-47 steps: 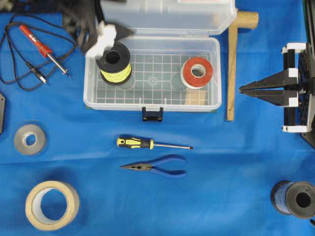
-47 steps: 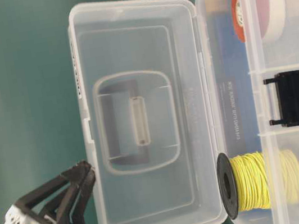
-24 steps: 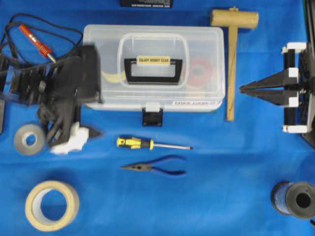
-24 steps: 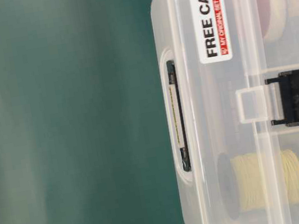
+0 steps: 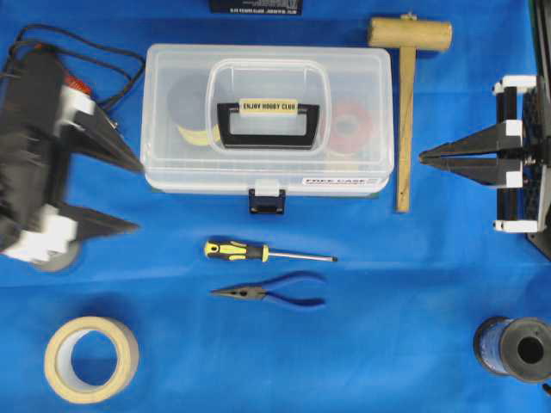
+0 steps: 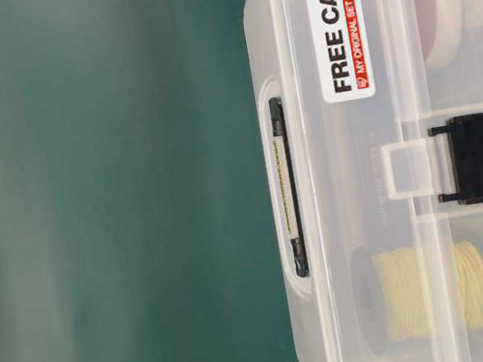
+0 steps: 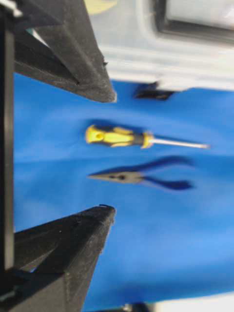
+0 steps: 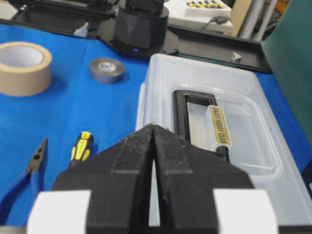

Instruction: Close the tool box with the left arm.

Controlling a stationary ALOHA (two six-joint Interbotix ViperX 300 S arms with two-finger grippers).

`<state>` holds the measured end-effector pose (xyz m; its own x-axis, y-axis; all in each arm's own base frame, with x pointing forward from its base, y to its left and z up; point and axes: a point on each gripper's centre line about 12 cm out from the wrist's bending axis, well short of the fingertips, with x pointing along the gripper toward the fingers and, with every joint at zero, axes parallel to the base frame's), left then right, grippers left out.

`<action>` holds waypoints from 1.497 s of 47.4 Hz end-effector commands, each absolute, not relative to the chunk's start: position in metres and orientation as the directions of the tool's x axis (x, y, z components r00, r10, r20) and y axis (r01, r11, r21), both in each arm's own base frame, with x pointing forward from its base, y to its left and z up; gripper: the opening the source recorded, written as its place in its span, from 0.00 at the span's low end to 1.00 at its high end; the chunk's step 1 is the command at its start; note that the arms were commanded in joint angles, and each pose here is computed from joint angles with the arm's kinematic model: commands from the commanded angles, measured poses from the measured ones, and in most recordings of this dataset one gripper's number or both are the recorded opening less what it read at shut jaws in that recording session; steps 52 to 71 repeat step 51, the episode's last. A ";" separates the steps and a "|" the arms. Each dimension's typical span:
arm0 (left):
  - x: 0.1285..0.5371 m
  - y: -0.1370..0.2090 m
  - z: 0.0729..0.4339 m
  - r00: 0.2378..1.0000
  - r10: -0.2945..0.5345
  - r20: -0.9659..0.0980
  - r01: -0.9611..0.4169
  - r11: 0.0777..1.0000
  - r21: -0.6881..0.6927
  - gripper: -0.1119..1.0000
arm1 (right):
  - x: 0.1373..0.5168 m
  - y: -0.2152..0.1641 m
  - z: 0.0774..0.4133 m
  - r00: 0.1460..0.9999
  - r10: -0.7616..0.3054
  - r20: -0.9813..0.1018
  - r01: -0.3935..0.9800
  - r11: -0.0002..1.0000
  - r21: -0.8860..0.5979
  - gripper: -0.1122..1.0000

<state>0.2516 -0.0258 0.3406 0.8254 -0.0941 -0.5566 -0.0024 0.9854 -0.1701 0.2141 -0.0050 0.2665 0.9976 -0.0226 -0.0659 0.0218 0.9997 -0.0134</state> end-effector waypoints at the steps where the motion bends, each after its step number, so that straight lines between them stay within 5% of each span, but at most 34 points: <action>1: 0.231 -0.023 0.352 0.890 -0.094 -0.445 0.030 0.988 -0.150 0.93 | 0.216 -0.005 0.275 0.999 -0.024 -0.041 0.024 1.000 -0.013 0.10; 13: 0.185 -0.013 0.326 0.971 -0.071 -0.226 0.063 0.997 -0.042 0.93 | 0.216 -0.005 0.275 0.999 -0.024 -0.037 0.023 1.000 -0.015 0.10; 36: 0.143 -0.010 0.223 0.984 -0.068 -0.166 0.057 0.996 -0.069 0.93 | 0.215 -0.006 0.277 0.999 -0.025 -0.028 0.025 1.000 -0.015 0.10; 71: 0.143 -0.009 0.216 0.986 -0.065 -0.154 0.055 0.996 -0.070 0.93 | 0.215 -0.006 0.277 0.999 -0.026 -0.031 0.025 1.000 -0.013 0.10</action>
